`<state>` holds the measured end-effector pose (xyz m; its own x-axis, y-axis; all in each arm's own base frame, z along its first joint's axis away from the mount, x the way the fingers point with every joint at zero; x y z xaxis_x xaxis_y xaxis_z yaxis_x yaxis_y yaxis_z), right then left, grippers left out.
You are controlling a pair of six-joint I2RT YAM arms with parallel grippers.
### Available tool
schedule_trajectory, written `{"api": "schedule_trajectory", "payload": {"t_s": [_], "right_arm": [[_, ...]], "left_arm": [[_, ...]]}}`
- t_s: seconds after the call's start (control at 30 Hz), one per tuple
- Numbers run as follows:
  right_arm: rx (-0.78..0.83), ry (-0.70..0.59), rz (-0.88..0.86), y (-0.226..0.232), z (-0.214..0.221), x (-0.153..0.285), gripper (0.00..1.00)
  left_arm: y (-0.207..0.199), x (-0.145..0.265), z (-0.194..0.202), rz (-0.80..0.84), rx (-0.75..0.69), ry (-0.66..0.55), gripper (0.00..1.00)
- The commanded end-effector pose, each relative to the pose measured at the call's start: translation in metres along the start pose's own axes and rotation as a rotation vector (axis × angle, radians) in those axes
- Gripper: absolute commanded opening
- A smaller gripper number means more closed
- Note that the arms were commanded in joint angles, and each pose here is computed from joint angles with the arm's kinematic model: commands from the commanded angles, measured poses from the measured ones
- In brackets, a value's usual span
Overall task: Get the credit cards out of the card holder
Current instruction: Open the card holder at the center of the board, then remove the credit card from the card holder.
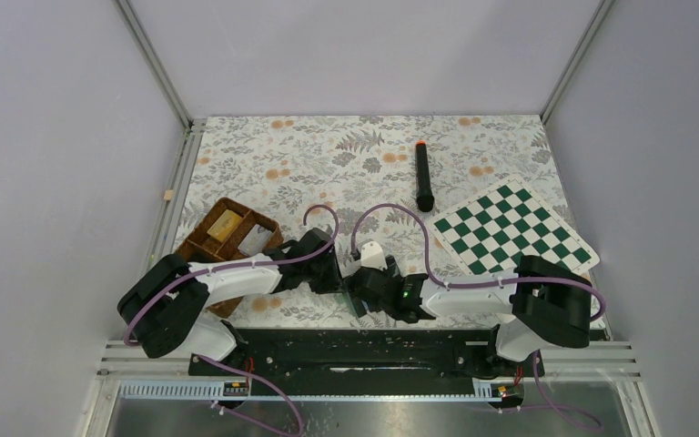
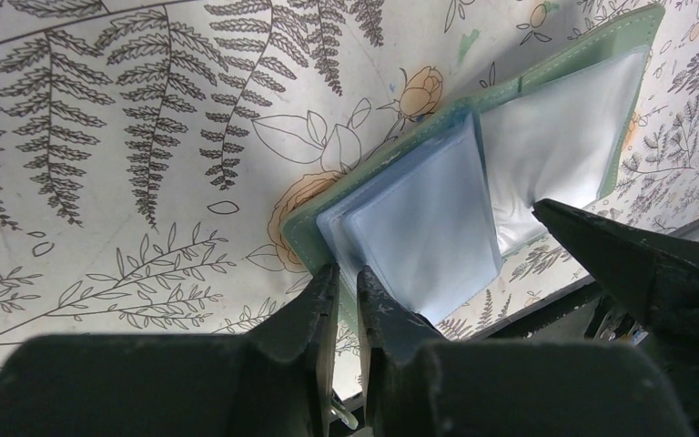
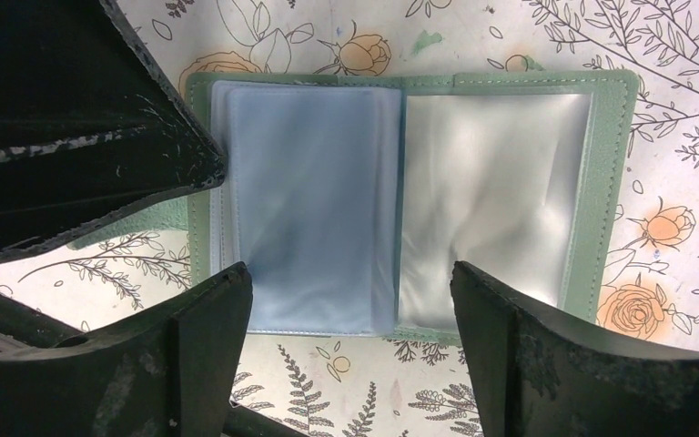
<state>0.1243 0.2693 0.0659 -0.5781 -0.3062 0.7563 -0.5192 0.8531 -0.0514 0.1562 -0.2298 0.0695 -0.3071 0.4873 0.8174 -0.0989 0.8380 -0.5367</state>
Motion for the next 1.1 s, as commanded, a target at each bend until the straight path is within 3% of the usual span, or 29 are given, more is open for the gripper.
{"api": "schedule_trajectory", "payload": {"t_s": [0.0, 0.1, 0.4, 0.57, 0.7, 0.8, 1.07], "right_arm": [[0.023, -0.022, 0.022, 0.002, -0.008, 0.003, 0.88], [0.035, -0.017, 0.021, 0.006, -0.007, 0.001, 0.93], [0.072, 0.005, 0.064, 0.009, -0.005, -0.003, 0.93], [0.062, 0.002, 0.077, 0.006, -0.003, -0.003, 0.83], [0.048, -0.011, 0.076, 0.003, -0.001, 0.0, 0.67], [0.031, -0.025, 0.069, 0.002, -0.002, 0.003, 0.6], [-0.005, -0.061, 0.048, -0.001, -0.006, 0.011, 0.58]], "left_arm": [[0.006, -0.001, 0.0, -0.015, 0.002, -0.005, 0.14], [0.006, -0.001, 0.0, -0.018, 0.0, -0.002, 0.13], [0.007, 0.0, -0.001, -0.021, -0.001, -0.004, 0.14], [0.009, -0.001, -0.001, -0.027, 0.002, -0.005, 0.14], [0.01, -0.001, 0.0, -0.03, 0.006, -0.003, 0.13], [0.011, -0.001, 0.0, -0.034, 0.007, -0.008, 0.13], [0.01, 0.004, -0.001, -0.037, 0.008, -0.021, 0.13]]}}
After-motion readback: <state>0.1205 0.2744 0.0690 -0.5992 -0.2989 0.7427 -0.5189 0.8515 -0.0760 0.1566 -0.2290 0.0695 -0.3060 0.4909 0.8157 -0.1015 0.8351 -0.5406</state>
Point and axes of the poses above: each gripper's point midway between its finger pads, its own x axis back along the fingers, its own y axis along the line the jaws close on, z = x × y, the point moved 6 cm from there along x, back along the fingers, and after that the axes turned 5 degrees about x, right-handed, at the moved point
